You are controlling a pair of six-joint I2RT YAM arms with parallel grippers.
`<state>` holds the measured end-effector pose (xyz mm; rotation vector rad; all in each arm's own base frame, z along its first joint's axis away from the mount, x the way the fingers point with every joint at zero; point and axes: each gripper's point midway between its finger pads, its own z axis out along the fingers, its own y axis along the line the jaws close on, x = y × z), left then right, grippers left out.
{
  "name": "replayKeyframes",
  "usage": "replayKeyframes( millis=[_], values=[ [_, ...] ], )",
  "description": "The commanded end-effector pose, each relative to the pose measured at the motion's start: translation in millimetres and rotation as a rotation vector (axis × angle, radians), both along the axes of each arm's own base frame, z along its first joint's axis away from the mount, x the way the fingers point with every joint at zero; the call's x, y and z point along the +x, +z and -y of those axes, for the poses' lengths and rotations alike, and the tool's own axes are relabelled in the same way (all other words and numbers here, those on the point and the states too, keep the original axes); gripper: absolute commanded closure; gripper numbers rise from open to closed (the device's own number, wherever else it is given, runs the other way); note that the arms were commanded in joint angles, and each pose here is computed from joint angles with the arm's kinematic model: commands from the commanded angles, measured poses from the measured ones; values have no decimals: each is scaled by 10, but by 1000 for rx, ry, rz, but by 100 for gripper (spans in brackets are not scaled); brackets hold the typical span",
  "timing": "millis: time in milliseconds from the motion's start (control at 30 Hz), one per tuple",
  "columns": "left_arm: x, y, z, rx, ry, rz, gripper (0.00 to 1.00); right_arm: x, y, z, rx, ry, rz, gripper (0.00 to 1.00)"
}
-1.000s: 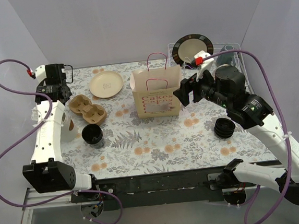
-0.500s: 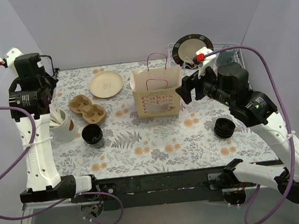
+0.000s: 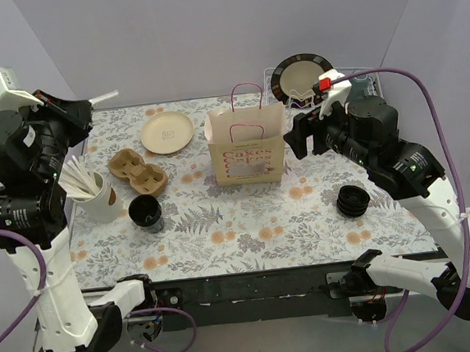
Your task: Pack the takeout coffee
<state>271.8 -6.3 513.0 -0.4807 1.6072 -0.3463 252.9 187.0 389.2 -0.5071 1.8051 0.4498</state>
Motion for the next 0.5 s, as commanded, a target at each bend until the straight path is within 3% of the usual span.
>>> replayKeyframes(
  millis=[0, 133, 300, 467],
  values=[
    [-73, 493, 775, -86, -448, 189, 100, -2, 307, 172, 91, -105, 38, 18],
    [46, 619, 1172, -247, -715, 180, 100, 13, 327, 197, 104, -131, 32, 18],
    [102, 658, 1292, -309, -802, 160, 100, 21, 325, 205, 114, -143, 26, 18],
    [180, 249, 1515, -356, -844, -4, 100, 35, 288, 226, 118, -165, 17, 18]
  ],
)
